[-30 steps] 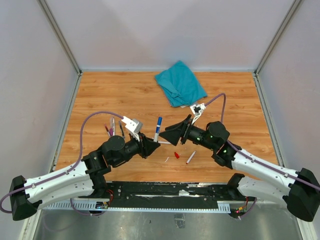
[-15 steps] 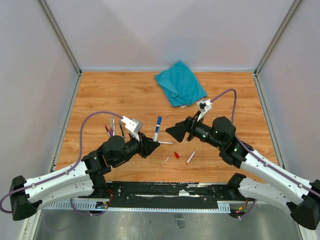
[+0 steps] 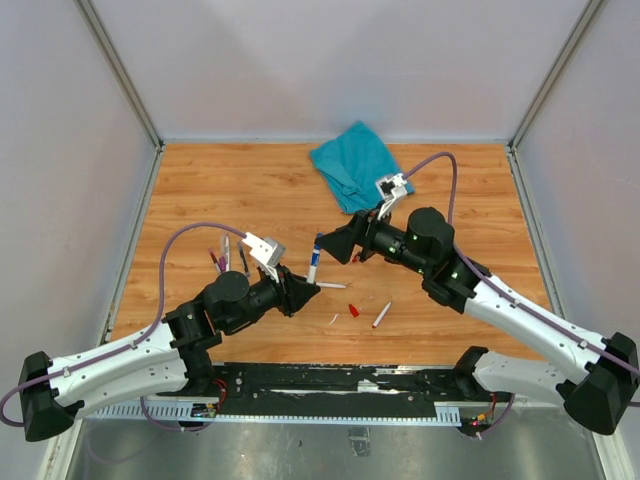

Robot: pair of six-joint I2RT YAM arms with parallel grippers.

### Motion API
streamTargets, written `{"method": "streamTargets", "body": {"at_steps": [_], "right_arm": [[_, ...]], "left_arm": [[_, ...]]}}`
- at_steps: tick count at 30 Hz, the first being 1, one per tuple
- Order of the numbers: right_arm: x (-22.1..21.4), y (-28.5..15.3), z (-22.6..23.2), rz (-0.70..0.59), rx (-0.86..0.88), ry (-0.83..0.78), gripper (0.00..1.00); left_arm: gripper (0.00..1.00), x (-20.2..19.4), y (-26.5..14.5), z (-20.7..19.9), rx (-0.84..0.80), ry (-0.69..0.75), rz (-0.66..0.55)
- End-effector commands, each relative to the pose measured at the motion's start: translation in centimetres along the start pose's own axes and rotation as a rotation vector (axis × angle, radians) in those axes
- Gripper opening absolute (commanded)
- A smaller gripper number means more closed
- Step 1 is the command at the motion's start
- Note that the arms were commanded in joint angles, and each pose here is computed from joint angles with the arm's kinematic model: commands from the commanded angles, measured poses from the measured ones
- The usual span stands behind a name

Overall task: Insert the pens into the pen caps
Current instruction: Press the pen cap onto the pen.

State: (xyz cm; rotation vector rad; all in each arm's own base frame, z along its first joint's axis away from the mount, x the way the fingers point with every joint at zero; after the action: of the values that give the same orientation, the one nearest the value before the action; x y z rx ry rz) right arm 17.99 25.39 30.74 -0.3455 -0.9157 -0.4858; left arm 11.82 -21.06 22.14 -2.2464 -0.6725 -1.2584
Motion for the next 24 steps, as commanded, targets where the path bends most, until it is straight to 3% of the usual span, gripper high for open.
{"method": "streamTargets", "body": {"at_steps": [1,13,21,24], "right_arm": [[1.2,1.0,0.7,0.005,0.042,-0.004,0.72],[0.8,2.7,0.5,0.028,0.083,0.006,0.42],[0.7,2.9,0.6,0.024,0.11,0.012,0.49],[0.7,2.9,0.6,0.021,0.115,0.011,0.46]], "left_arm": [[0.0,0.9,0.0,-0.7,-0.038,0.008,-0.04],[0.0,0.7,0.0,-0.6,-0.041,0.004,-0.035],[0.0,0.4,0.0,-0.5,-0.041,-0.001,-0.028],[0.0,0.5,0.0,-0.6,-0.042,-0.002,-0.028]]}}
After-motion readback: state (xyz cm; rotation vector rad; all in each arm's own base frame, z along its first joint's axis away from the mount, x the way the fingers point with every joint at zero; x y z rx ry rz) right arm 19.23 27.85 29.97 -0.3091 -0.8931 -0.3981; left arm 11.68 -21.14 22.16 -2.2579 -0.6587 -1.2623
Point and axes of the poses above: each gripper's point midway between its finger pads, its own y axis out along the fingers, its own z axis along the line the jaws close on, x = y × z, the point moved 7 cm from there along -y, back along the fingers, and after that the axes turned 1 degree about -y, right-handed, at the moved point
